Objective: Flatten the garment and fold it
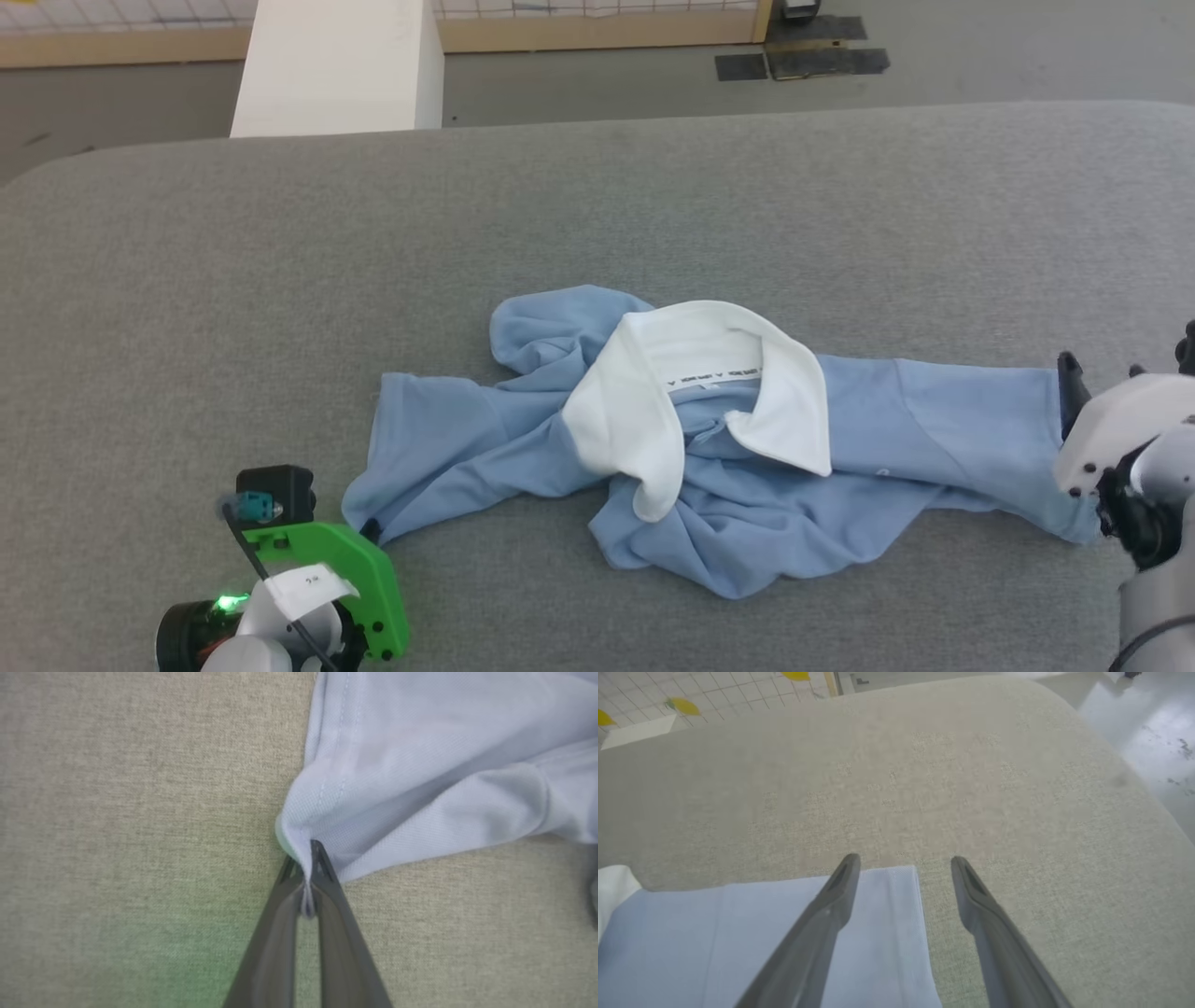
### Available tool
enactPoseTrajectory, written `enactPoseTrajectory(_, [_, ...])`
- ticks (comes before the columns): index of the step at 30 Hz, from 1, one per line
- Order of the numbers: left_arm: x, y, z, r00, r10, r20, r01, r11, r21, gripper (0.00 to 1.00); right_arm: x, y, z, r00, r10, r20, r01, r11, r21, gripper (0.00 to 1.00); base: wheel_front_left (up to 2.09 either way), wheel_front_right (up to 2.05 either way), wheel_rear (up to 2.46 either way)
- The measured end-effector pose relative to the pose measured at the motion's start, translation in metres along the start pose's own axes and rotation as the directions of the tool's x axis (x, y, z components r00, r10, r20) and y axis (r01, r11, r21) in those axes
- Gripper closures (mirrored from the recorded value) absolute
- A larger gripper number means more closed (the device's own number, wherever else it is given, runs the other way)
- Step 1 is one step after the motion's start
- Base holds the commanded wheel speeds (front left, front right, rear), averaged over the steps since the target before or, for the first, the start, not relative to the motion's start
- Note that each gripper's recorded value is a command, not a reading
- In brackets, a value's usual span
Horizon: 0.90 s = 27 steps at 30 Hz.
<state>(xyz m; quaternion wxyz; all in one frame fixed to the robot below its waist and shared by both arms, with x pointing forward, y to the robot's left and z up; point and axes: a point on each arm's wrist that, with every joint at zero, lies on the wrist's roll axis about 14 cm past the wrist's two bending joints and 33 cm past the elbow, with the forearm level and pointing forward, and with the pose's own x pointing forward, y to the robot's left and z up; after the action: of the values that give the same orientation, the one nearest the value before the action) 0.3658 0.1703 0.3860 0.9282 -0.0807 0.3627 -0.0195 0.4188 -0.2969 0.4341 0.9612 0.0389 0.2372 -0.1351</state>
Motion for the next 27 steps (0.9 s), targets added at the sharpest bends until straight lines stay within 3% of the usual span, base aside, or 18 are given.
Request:
enactPoseTrajectory(3, [0.001, 0.000, 0.001, 1.000, -0.001, 0.005, 0.001, 1.000, -0.003, 1.00, 0.014, 0.000, -0.020, 0.987, -0.008, -0.162, 0.010, 1.000, 0.011, 0.00, 0.00, 0.00, 0.00])
enactPoseTrajectory(9, [0.006, 0.002, 0.003, 1.000, 0.003, 0.012, -0.002, 1.000, -0.009, 1.00, 0.031, 0.004, -0.037, 0.938, -0.008, -0.347, 0.003, 1.000, -0.015, 0.00, 0.00, 0.00, 0.00])
enactPoseTrajectory(13, [0.010, 0.004, 0.005, 1.000, 0.008, 0.016, -0.008, 1.000, -0.014, 1.00, 0.035, 0.006, -0.052, 0.882, -0.012, -0.472, -0.006, 0.999, -0.037, 0.00, 0.00, 0.00, 0.00])
enactPoseTrajectory(14, [0.011, 0.005, 0.005, 1.000, 0.010, 0.015, -0.009, 1.000, -0.014, 1.00, 0.036, 0.007, -0.054, 0.866, -0.013, -0.501, -0.010, 0.999, -0.043, 0.07, 0.00, 0.00, 0.00])
enactPoseTrajectory(15, [0.011, 0.005, 0.004, 1.000, 0.010, 0.014, -0.010, 1.000, -0.015, 1.00, 0.036, 0.008, -0.054, 0.853, -0.014, -0.522, -0.014, 0.999, -0.049, 0.56, 0.00, 0.00, 0.00])
enactPoseTrajectory(16, [0.012, 0.005, 0.004, 1.000, 0.011, 0.012, -0.010, 1.000, -0.015, 1.00, 0.036, 0.009, -0.055, 0.840, -0.014, -0.542, -0.020, 0.998, -0.057, 0.67, 0.00, 0.00, 0.00])
enactPoseTrajectory(17, [0.012, 0.005, 0.003, 1.000, 0.011, 0.012, -0.011, 1.000, -0.015, 1.00, 0.036, 0.010, -0.054, 0.834, -0.013, -0.552, -0.025, 0.998, -0.062, 1.00, 0.00, 0.00, 0.00])
enactPoseTrajectory(21, [0.012, 0.004, 0.004, 1.000, 0.008, 0.012, -0.008, 1.000, -0.014, 1.00, 0.035, 0.013, -0.051, 0.828, -0.002, -0.560, -0.045, 0.997, -0.070, 1.00, 0.00, 0.00, 0.00])
enactPoseTrajectory(27, [0.007, 0.001, 0.019, 0.997, -0.013, 0.081, 0.016, 0.999, -0.037, 1.00, 0.028, 0.008, -0.037, 0.888, 0.002, -0.460, -0.055, 0.993, -0.101, 1.00, 0.00, 0.00, 0.00])
